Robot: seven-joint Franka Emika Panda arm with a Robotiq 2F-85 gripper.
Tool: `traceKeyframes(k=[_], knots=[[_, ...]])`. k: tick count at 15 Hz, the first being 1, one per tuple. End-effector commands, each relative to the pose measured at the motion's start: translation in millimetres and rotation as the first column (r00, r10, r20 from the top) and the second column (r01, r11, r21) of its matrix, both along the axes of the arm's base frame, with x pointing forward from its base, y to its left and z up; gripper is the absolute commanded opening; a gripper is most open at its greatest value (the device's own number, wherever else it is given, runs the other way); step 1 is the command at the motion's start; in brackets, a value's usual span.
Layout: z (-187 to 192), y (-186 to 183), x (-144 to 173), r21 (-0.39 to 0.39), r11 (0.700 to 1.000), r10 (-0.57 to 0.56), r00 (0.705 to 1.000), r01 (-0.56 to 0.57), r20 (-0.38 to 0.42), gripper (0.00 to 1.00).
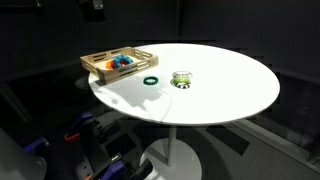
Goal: Pick up the green ring from the table and put it on the wooden tray
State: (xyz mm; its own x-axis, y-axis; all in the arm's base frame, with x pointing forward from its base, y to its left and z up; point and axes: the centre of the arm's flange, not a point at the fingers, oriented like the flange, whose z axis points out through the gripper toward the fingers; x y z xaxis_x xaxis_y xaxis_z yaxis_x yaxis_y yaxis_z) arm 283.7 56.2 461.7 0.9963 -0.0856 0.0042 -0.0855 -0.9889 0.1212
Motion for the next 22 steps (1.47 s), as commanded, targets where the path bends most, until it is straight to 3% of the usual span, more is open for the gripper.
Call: traceKeyframes(k=[1,14,22], knots=[[6,-1,12,0.007,1.000,-0.016,1.000,0.016,0.007,1.00],[36,-12,87,0.063,0.992,-0.116,0.992,0.113,0.049,1.00],[8,-32,126,0.041,0.983,-0.180,0.980,0.177,0.081,1.00]])
